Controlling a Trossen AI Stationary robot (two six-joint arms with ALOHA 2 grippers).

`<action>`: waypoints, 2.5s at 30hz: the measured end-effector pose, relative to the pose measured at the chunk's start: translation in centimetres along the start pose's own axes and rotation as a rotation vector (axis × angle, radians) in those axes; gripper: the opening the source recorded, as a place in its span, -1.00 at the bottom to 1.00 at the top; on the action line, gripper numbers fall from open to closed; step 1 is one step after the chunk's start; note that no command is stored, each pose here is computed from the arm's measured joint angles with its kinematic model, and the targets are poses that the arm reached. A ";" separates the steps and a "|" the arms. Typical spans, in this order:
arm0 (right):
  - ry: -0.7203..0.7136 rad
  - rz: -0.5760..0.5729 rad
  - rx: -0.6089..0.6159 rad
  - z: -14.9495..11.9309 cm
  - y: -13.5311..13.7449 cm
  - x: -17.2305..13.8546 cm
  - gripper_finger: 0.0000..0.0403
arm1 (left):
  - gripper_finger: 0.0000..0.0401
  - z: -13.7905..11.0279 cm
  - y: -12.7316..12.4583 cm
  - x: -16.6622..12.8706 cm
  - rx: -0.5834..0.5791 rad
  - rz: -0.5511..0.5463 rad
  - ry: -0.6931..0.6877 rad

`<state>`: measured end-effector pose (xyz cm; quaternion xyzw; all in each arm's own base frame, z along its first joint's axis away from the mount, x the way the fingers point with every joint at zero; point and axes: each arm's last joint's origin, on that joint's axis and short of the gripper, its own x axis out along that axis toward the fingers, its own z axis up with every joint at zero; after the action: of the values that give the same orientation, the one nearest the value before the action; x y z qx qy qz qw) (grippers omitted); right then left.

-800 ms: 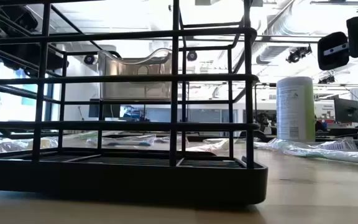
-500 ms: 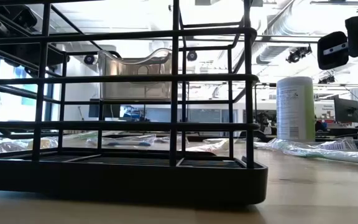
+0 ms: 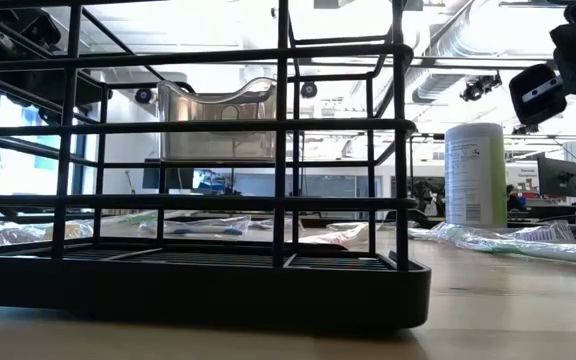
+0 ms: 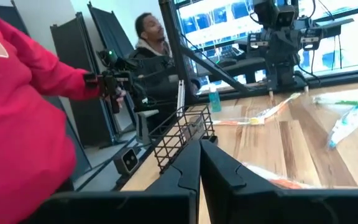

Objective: Pick & Place toothbrushing station
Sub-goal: Put the right blue mouthwash into the black wire organizer

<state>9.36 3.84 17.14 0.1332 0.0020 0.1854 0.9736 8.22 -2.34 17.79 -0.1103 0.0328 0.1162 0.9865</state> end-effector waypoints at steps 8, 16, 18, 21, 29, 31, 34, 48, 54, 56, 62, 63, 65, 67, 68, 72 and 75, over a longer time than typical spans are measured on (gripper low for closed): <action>-0.063 -0.058 0.100 0.4 -0.1 0.0 -0.99 | -0.98 0.1 -0.1 0.0 -0.189 -0.012 -0.008; -0.125 -0.164 0.258 1.0 -0.3 0.0 -0.99 | -0.98 0.4 -0.1 0.0 -0.342 -0.026 -0.027; -0.131 -0.197 0.314 1.5 -0.3 0.0 -0.99 | -0.98 0.5 -0.2 0.0 -0.357 -0.031 -0.035; -0.092 -0.233 0.332 2.3 -0.1 0.2 -0.99 | -0.98 0.6 -0.2 0.0 -0.365 -0.036 -0.045; 0.029 -0.297 0.319 5.4 0.7 1.5 -0.99 | -0.98 0.7 -0.2 0.0 -0.372 -0.040 -0.054; 0.079 -0.314 0.311 6.2 1.0 1.9 -0.99 | -0.98 0.8 -0.3 0.0 -0.380 -0.044 -0.062; 0.157 -0.328 0.303 7.8 1.5 2.3 -0.99 | -0.98 1.2 -0.3 -0.1 -0.407 -0.058 -0.089; 0.430 -0.367 0.496 12.8 3.2 3.9 -0.27 | -0.56 2.0 -0.5 -0.2 -0.452 -0.081 -0.150; 0.611 -0.314 0.661 12.6 3.4 5.0 0.17 | -0.35 2.0 -0.5 -0.2 -0.448 -0.079 -0.148; 0.668 -0.281 0.743 12.6 3.6 5.9 0.20 | -0.33 1.9 -0.5 -0.2 -0.448 -0.079 -0.147; 0.914 -0.231 1.073 11.5 4.1 9.1 0.13 | -0.32 1.9 -0.7 -0.2 -0.462 -0.153 -0.116; 0.960 -0.222 1.139 11.2 4.2 9.7 0.11 | -0.32 1.9 -0.7 -0.2 -0.457 -0.170 -0.109; 1.053 -0.214 1.248 10.4 4.2 10.6 0.08 | -0.32 1.9 -0.8 -0.2 -0.443 -0.197 -0.096; 1.132 -0.209 1.341 9.7 4.2 11.5 0.06 | -0.32 1.7 -0.8 -0.2 -0.428 -0.197 -0.086; 1.158 -0.212 1.377 9.3 4.2 12.0 0.05 | -0.32 1.7 -0.8 -0.2 -0.423 -0.194 -0.081; 1.154 -0.280 1.453 8.2 3.9 13.6 0.03 | -0.32 1.4 -0.7 -0.1 -0.401 -0.183 -0.055; 1.060 -0.396 1.460 7.6 3.4 14.4 0.03 | -0.32 1.0 -0.7 -0.1 -0.377 -0.188 -0.022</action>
<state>21.96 10.17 26.01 0.6092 0.5865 0.0050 0.5337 8.33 -2.82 18.96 -0.2942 -0.0105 0.0292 0.9553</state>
